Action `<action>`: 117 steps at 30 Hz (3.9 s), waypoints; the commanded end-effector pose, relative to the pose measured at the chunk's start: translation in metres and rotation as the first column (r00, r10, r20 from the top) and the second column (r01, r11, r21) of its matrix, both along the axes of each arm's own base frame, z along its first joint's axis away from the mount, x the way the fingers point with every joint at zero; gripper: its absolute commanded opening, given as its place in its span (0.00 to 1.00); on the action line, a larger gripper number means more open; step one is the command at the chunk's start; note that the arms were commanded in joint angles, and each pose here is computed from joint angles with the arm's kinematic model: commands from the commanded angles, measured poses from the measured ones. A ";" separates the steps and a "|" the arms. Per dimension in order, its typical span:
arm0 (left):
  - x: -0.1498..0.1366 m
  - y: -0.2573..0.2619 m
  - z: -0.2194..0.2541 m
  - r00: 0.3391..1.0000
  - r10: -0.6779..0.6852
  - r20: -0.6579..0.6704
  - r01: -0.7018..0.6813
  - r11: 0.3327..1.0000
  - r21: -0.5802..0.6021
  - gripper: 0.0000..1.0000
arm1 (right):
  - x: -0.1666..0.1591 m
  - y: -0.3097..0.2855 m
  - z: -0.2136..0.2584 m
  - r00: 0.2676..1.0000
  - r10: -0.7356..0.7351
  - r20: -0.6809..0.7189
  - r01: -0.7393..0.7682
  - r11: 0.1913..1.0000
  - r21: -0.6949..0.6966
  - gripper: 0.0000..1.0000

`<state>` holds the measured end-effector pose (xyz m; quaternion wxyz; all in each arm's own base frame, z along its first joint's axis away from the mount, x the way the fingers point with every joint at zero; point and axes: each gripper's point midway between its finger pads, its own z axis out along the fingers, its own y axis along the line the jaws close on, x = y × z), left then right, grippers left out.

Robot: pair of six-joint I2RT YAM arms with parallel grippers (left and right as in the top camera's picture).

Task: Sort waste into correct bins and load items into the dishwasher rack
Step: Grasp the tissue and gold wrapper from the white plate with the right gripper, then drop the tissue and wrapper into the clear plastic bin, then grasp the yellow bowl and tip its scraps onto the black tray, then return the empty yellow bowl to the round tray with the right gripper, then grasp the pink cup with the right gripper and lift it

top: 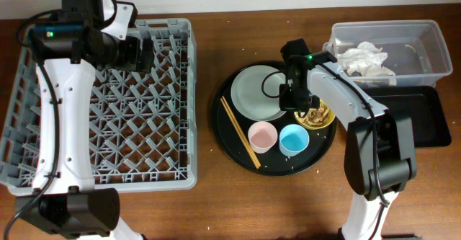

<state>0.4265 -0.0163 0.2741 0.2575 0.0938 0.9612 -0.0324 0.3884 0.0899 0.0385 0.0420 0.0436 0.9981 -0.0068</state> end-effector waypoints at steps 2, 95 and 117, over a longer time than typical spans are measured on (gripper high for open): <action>0.003 0.001 0.002 1.000 0.002 0.007 -0.002 1.000 0.004 0.99 | 0.014 0.003 0.045 0.996 0.066 0.064 -0.066 0.998 -0.003 0.04; 0.003 0.001 0.002 1.000 0.002 0.007 -0.002 1.000 0.004 0.99 | -0.021 -0.015 0.036 0.987 0.060 0.152 -0.087 0.980 0.179 0.37; 0.000 -0.099 -0.028 0.967 -0.244 -0.069 0.226 0.953 -0.203 0.97 | 0.001 0.032 0.160 0.951 0.092 0.296 -0.212 0.891 0.402 1.00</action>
